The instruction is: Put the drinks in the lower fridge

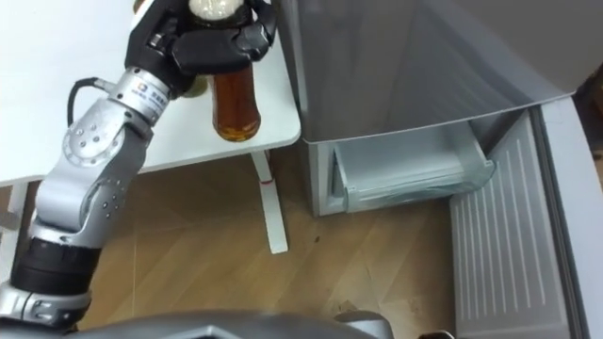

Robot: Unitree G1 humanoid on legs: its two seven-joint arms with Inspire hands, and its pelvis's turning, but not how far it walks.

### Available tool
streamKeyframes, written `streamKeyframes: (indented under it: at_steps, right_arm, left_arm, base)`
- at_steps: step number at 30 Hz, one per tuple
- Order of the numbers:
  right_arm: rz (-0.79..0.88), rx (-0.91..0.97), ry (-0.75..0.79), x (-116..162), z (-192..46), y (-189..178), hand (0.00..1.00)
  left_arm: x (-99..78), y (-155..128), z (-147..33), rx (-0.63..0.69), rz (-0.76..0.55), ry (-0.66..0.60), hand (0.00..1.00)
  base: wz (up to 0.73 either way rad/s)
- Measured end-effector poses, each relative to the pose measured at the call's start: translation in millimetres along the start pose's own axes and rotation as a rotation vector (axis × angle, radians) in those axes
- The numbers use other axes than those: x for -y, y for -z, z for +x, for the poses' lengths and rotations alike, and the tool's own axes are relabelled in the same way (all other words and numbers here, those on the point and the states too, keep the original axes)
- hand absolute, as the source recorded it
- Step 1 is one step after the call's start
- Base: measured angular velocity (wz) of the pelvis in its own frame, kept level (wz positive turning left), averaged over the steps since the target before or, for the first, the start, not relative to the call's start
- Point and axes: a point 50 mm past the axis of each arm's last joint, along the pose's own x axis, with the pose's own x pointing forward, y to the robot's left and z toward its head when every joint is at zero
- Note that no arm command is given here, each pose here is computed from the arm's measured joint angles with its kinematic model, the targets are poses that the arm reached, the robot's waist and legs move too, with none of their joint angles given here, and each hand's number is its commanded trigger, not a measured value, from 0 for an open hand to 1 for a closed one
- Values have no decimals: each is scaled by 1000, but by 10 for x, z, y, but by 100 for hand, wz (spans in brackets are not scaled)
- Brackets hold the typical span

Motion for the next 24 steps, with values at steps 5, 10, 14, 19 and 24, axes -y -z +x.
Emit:
streamKeyframes:
  at_steps: [5, 10, 14, 19, 24]
  right_arm:
    - [10, 18, 3, 18, -4, -36, 0]
    - [23, 36, 5, 22, -4, -51, 0]
    - [26, 55, 16, 40, -8, -76, 0]
    - [3, 63, 24, 73, -15, -116, 0]
    - [12, 73, 55, 142, -27, -156, 0]
  left_arm:
    - [-10, 73, -66, -31, -7, -8, 100]
    - [0, 78, -133, -33, -9, -8, 100]
    - [30, 31, -188, -15, -7, 14, 100]
    - [41, 120, -324, -47, -65, 17, 100]
    - [52, 250, -456, -87, -181, 9, 100]
  base:
    - [5]
    - [3]
    - [1]
    - [8]
    - [10]
